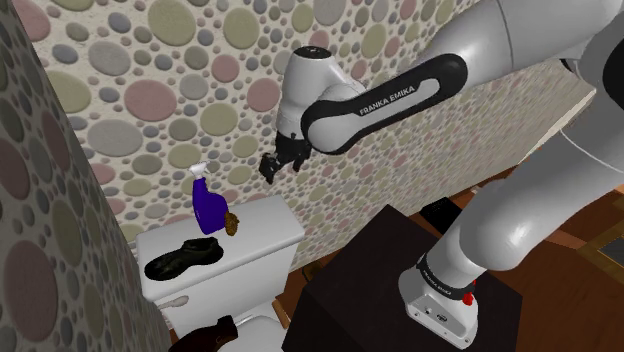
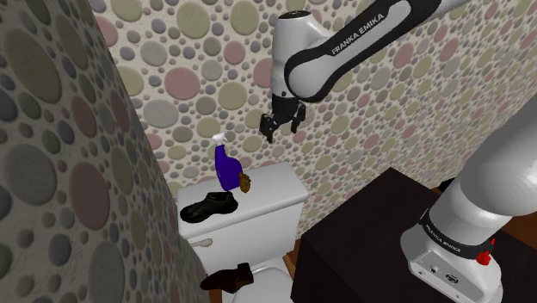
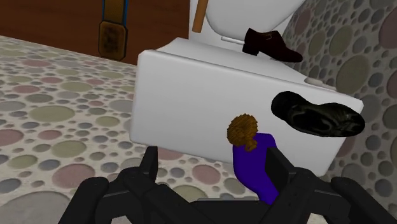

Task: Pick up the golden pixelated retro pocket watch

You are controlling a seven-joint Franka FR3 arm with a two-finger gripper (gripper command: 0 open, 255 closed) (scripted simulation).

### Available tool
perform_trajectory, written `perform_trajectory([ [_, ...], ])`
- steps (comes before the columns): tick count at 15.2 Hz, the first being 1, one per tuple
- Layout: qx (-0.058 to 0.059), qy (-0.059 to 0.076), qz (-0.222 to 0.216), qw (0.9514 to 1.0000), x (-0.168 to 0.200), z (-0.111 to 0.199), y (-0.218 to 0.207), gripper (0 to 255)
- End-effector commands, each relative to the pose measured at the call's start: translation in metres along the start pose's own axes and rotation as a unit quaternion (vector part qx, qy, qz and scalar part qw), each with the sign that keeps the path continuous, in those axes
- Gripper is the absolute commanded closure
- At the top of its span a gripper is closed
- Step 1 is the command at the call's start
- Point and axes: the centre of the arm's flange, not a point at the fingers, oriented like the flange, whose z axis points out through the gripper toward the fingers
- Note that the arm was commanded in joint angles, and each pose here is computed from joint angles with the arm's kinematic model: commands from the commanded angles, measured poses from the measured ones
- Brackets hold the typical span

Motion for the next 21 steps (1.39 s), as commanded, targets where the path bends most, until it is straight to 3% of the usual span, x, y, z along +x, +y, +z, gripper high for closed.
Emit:
perform_trajectory([
  [1,-0.006,0.003,-0.004,1.0000,0.009,0.022,-0.013,0],
  [19,-0.067,0.024,-0.038,0.9967,0.090,0.224,-0.122,0],
  [21,-0.068,0.024,-0.039,0.9966,0.091,0.233,-0.125,0],
])
